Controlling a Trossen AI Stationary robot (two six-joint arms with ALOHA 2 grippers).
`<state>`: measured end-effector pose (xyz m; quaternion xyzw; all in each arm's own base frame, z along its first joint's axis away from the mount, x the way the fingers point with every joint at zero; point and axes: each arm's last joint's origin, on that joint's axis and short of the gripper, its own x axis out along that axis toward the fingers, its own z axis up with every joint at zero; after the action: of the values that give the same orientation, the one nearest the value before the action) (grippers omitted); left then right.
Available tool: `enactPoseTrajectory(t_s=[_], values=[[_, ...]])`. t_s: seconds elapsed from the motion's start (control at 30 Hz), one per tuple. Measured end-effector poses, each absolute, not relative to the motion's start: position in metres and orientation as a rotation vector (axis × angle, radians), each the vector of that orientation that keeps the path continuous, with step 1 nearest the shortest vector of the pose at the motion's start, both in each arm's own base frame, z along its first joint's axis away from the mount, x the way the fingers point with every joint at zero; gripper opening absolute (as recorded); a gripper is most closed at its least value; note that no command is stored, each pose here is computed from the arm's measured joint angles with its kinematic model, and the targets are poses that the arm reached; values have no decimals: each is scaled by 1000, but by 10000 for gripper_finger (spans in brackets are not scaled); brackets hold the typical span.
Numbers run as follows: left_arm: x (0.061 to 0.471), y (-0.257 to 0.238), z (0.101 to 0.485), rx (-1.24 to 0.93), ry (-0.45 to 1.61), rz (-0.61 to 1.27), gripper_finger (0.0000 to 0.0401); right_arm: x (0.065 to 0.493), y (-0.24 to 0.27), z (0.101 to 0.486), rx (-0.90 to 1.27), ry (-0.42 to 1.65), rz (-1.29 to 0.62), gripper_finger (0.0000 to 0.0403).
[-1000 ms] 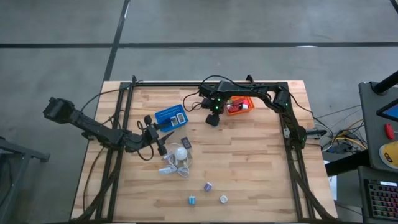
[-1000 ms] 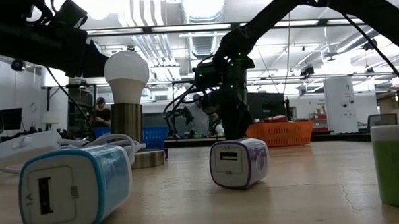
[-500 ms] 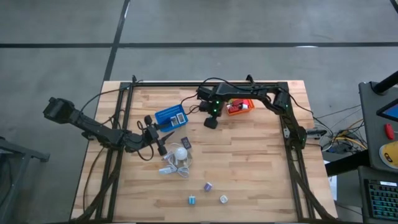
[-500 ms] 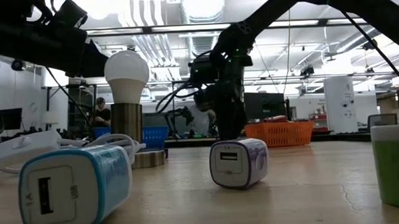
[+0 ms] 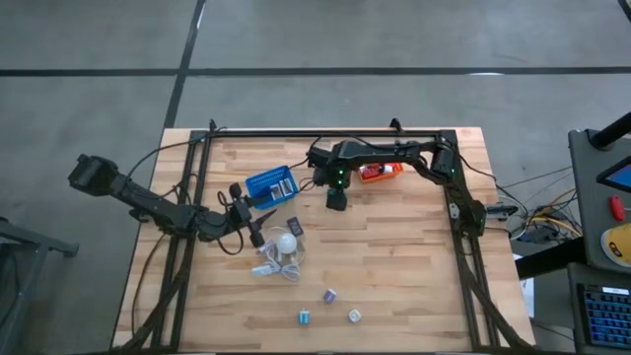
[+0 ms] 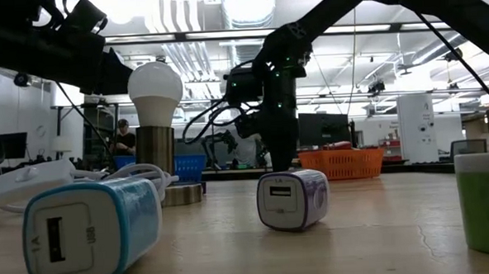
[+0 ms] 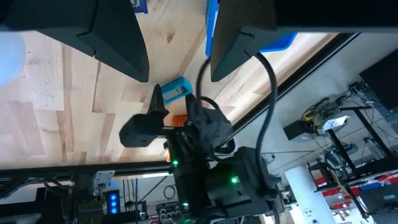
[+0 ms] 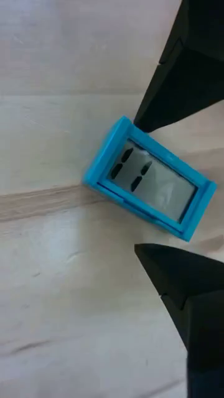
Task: Pick & Place Office items
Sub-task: Put the light blue timer into the blue bin
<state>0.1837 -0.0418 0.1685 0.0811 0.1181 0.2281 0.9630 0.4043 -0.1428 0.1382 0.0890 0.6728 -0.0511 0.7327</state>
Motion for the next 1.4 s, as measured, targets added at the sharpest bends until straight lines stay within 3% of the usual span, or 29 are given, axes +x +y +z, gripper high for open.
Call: enactPoseTrajectory(t_s=[0.23,0.5,0.9,1.4], values=[[184,-42,168,160,238,462,177,409,-129,136,79,1498,-105,246],[184,-42,168,158,238,464,177,410,-128,136,71,1497,-99,122],[181,-40,166,211,252,532,177,410,-129,149,28,1451,-87,123],[181,-39,164,232,274,538,177,417,-129,208,-95,1193,-86,123]])
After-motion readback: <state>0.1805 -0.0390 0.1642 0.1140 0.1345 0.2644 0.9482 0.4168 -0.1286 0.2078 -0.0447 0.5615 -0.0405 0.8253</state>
